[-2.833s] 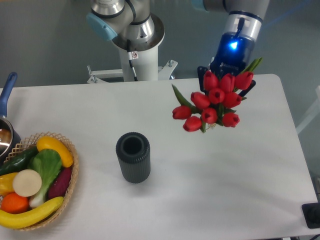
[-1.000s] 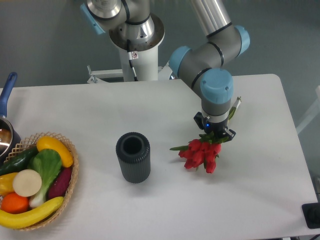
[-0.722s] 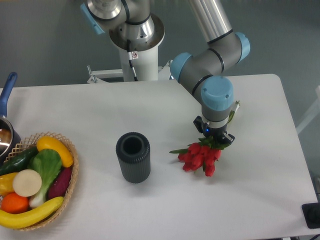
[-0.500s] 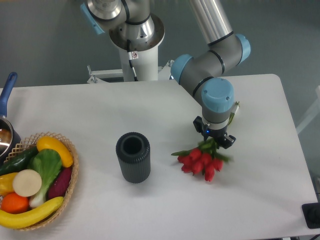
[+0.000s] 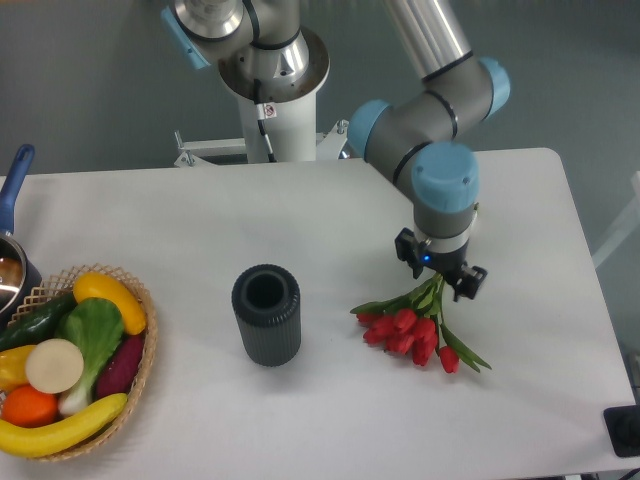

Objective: Place the flowers on the table

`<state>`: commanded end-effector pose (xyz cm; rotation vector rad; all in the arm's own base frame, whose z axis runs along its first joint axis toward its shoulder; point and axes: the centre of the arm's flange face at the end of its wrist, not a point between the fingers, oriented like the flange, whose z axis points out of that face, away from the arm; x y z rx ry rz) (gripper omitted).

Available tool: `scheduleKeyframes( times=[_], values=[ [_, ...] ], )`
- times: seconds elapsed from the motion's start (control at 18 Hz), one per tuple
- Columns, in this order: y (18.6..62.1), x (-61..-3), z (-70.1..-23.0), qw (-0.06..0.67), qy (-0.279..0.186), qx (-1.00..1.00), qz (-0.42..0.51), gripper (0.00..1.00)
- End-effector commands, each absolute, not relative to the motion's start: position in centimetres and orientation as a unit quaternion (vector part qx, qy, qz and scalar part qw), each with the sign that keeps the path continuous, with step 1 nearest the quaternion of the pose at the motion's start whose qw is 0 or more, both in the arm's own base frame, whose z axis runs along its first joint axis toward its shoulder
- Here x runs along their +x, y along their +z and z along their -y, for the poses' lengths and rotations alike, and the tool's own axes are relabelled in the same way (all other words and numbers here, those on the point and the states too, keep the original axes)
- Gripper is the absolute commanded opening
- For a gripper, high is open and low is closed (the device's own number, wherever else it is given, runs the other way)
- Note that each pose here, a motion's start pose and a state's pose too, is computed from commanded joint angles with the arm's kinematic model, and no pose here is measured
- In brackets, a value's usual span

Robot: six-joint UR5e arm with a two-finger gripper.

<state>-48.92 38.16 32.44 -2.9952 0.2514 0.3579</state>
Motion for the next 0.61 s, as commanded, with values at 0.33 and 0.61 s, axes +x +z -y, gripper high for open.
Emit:
scheduleKeyframes(
  times=[0.33, 0.61],
  values=[
    [41.7, -49.4, -33.4, 0.189, 0.150, -0.969, -0.051, 1.00],
    [44.8, -48.4, -30.0, 0.194, 0.137, -0.969, -0.066, 1.00]
  ],
)
